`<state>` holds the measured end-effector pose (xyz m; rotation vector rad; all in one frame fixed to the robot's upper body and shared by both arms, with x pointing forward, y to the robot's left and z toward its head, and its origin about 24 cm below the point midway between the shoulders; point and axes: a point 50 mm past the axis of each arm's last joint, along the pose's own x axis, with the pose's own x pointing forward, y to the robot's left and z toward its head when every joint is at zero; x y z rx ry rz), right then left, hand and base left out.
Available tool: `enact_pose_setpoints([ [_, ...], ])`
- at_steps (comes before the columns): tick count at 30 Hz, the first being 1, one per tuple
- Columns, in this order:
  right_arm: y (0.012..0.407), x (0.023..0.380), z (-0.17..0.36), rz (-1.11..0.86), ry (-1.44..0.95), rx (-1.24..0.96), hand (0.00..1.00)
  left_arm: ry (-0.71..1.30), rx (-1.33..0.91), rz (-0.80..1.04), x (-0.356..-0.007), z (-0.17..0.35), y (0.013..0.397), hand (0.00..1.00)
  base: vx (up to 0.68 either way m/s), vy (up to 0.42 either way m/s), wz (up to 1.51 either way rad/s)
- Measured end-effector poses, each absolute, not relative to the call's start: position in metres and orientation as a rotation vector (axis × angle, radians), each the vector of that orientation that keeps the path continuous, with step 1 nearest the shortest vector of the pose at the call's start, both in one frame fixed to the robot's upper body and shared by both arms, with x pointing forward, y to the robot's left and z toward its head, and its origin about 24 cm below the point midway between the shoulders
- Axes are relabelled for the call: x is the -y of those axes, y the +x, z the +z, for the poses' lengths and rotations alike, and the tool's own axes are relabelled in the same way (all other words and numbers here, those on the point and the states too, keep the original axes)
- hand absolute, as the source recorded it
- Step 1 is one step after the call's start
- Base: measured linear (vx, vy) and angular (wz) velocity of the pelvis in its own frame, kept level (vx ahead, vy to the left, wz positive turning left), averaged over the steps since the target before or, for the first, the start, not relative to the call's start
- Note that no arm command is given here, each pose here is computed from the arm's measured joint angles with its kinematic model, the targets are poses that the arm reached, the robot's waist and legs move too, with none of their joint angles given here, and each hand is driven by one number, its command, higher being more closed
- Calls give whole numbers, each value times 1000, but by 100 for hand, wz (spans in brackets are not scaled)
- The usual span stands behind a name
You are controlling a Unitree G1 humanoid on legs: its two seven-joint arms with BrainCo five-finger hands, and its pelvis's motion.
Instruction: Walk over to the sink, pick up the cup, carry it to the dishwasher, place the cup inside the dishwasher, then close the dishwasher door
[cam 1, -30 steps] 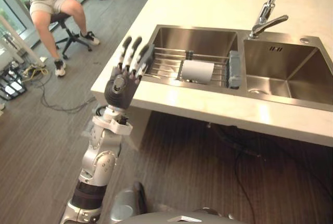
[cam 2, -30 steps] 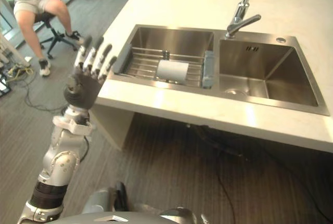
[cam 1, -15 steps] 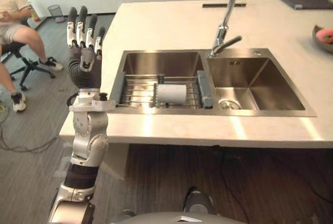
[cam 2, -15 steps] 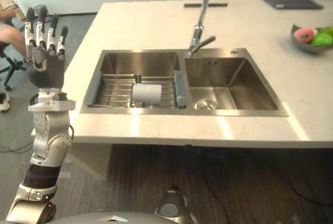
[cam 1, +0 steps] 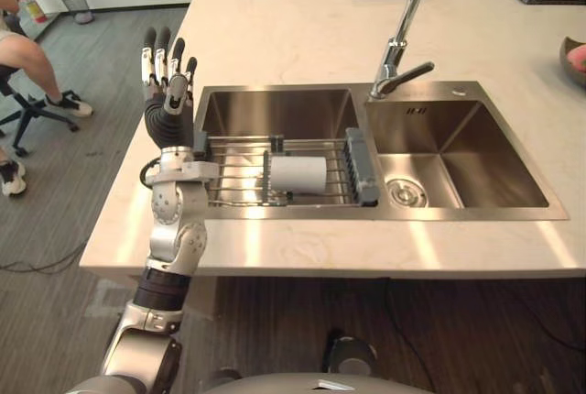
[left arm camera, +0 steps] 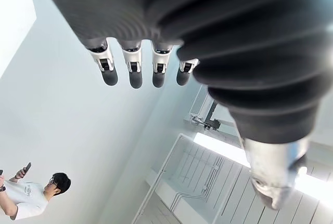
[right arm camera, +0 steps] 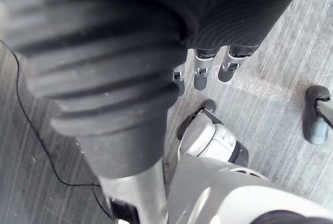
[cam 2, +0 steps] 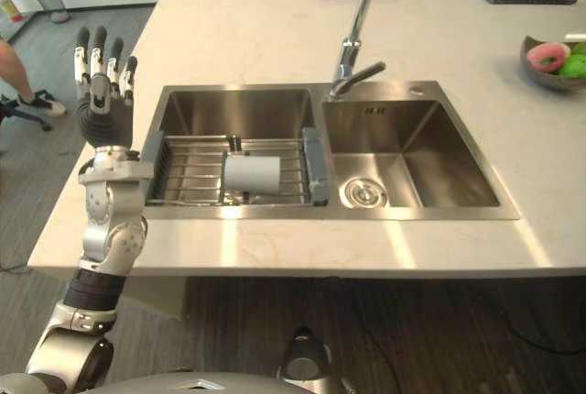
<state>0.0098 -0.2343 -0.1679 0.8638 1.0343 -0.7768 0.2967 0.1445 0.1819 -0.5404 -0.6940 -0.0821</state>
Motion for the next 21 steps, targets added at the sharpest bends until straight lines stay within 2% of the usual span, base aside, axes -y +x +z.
enact_pose_setpoints([
  [4, 5, 238, -167, -795, 856, -1036, 0, -509, 652, -112, -139, 174, 296, 0, 129, 48, 26],
  [7, 14, 256, -162, -829, 860, -972, 0, -414, 652, -221, -120, 172, 292, 0, 83, 112, -23],
  [10, 17, 233, -167, -817, 959, -951, 0, -312, 576, -305, -99, 162, 290, 0, 143, 109, 12],
  [13, 17, 218, -171, -807, 991, -970, 0, -274, 521, -316, -96, 155, 292, 0, 124, 58, -3],
  [19, 23, 224, -169, -804, 952, -969, 0, -179, 423, -374, -88, 135, 292, 0, 64, 8, -8],
  [21, 25, 225, -169, -804, 951, -967, 0, -67, 361, -408, -85, 118, 290, 0, -9, -25, -7],
])
